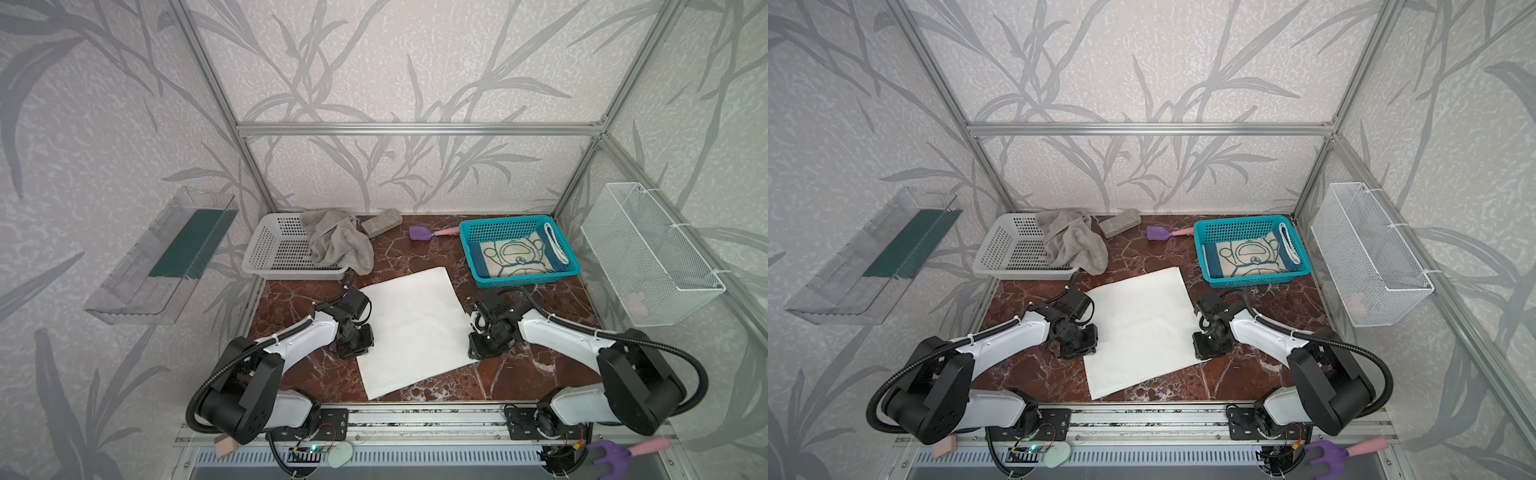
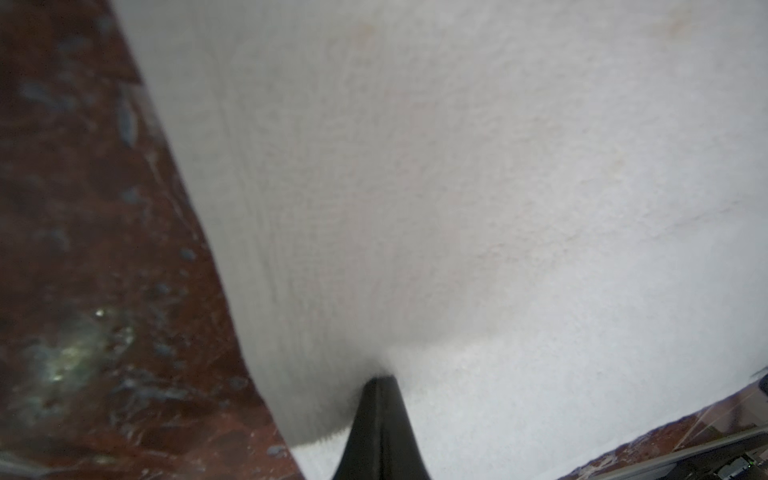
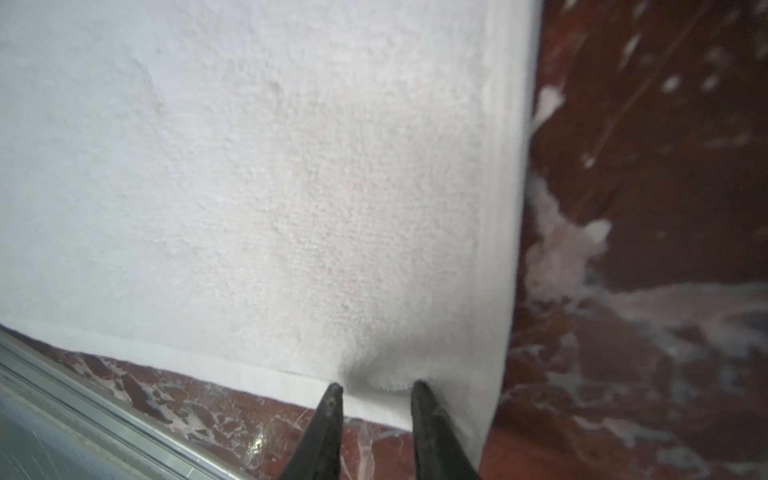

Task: Fold and stack the towels
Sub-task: 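Lift both grippers off the towel and move them toward the baskets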

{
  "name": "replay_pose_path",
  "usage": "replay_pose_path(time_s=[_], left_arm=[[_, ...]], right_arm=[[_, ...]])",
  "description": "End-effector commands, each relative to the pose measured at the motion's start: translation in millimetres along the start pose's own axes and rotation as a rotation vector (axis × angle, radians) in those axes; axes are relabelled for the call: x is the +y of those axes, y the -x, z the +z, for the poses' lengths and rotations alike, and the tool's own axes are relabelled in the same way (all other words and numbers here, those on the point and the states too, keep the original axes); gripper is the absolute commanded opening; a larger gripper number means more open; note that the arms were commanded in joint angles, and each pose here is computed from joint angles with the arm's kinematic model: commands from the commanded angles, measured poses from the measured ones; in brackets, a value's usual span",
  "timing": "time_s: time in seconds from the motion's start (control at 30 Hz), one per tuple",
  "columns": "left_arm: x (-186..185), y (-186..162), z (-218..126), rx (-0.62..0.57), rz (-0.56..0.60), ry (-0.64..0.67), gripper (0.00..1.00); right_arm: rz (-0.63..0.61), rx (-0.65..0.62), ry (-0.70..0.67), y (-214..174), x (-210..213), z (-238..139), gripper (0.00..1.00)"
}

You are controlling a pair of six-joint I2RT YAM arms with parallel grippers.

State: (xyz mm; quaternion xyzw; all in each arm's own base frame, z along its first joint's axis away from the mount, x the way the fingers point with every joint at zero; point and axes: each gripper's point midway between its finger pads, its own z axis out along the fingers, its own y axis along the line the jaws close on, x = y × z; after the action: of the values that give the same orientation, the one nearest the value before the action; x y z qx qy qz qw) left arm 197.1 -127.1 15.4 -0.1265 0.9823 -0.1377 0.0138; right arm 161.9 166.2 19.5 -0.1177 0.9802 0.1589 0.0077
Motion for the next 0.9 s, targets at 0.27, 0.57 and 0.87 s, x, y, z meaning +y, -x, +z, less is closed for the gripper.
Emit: replay_pose_path(time_s=[0.27, 0.57, 0.87], left_arm=[[6, 53, -37, -0.061, 0.076, 0.062, 0.24], [-14, 160, -63, -0.291, -0.002, -0.061, 0.41], [-13, 208, -45, -0.388, 0.012, -0.01, 0.45]], right_arm=[[-0.028, -0.225, -0.109, 23, 28, -82, 0.39], [-0.157, -0.438, -0.168, 187, 48, -111, 0.35], [-0.042, -0.329, -0.203, 268, -4, -65, 0.33]])
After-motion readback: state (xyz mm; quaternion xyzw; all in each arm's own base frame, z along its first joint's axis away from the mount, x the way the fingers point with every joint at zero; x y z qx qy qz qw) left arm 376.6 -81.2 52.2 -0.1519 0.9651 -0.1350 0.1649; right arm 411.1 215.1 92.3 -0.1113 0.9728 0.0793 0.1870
